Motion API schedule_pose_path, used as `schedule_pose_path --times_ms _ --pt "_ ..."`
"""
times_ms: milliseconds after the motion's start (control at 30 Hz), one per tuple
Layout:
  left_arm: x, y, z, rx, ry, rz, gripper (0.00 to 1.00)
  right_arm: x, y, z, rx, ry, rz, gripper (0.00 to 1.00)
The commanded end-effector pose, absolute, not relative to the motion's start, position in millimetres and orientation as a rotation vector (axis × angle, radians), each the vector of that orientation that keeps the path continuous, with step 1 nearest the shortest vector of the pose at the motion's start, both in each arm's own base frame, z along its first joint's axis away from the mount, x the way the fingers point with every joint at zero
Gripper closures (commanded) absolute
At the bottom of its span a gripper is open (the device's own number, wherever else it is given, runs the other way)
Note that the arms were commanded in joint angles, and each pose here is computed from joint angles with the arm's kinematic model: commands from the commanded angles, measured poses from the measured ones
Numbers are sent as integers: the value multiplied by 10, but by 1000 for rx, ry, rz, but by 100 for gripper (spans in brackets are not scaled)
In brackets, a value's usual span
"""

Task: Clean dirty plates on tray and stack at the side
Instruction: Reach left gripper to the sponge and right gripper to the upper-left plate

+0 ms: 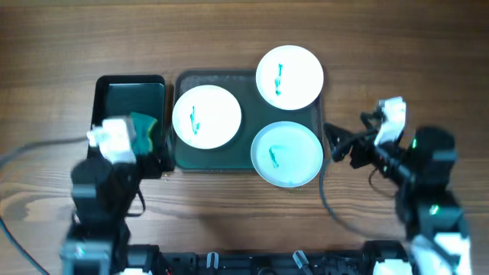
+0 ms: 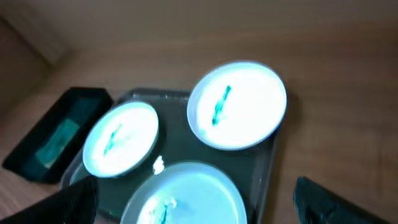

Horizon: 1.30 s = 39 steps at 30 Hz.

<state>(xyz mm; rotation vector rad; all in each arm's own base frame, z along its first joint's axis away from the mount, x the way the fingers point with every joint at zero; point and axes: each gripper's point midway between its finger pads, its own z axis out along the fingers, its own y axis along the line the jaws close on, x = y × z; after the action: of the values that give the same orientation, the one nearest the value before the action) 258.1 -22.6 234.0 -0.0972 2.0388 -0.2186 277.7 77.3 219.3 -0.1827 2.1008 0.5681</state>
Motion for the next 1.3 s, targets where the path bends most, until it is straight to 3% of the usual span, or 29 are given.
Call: schedule_pose_path --times_ms 0,233,333,433,500,533,800,967,1133,1267 --pt "2850 -234 2595 -121 2224 -213 0 2977 831 2394 -233 2226 612 0" --pt "3230 -540 2521 -74 2466 -415 0 3241 969 2191 -129 2418 797 2" --pt "3301 -559 2284 -87 2548 -429 0 3303 1281 1903 -90 2530 854 17" --pt "3360 -434 2232 -162 2554 -399 0 3407 1661 1593 -65 2684 791 21" --pt "3332 -121 2167 -387 2564 -283 0 3528 1945 1407 -49 2771 735 23" --pt "3294 9 2133 -440 2574 -220 0 3588 2087 1322 -50 2799 721 31" --pt "3202 321 1825 -553 2686 -51 0 4022 2709 521 40 2871 646 54" --pt "3226 376 1729 -568 2710 -5 4 4098 2851 246 6 2859 657 62" --pt "3254 494 1647 -589 2719 91 4 4014 2962 100 14 2892 666 63" --pt "3287 505 1539 -595 2747 102 7 3959 2988 27 16 2915 658 76"
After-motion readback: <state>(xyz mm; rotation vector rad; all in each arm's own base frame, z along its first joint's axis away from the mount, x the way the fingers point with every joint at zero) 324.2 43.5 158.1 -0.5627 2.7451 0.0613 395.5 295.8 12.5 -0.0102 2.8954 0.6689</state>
